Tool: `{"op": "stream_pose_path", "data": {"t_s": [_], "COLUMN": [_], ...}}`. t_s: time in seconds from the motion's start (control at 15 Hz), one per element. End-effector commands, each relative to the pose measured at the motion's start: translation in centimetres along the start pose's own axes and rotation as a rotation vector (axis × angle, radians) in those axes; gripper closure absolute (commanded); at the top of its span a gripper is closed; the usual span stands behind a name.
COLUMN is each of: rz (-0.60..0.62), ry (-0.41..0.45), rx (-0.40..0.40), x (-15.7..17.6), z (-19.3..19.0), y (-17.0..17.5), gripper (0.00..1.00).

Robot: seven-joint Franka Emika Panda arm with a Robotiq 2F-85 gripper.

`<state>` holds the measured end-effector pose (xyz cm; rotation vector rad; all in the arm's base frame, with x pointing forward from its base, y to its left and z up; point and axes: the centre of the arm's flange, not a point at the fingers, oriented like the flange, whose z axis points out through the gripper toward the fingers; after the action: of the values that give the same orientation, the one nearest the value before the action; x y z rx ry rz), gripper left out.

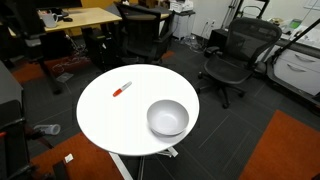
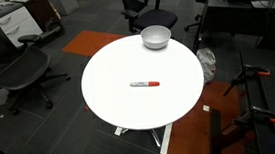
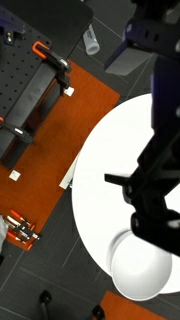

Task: Pick the marker and put it in the bowl

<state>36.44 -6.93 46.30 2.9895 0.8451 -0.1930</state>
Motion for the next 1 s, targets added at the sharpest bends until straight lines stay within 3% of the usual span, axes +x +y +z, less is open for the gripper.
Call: {"op": "stream_pose_path", "data": {"t_s": [0.0,0.47,0.93], "rz": [-0.078,-0.200,-0.270], "ry": [-0.008,0.061,0.069], "rx": [-0.048,-0.063,-0.037], "x": [3.7,10.4,16.5], "z": [2.8,7.5,12.0], "y": [1.2,2.1,0.3], "gripper": [0.00,0.00,0.00]}}
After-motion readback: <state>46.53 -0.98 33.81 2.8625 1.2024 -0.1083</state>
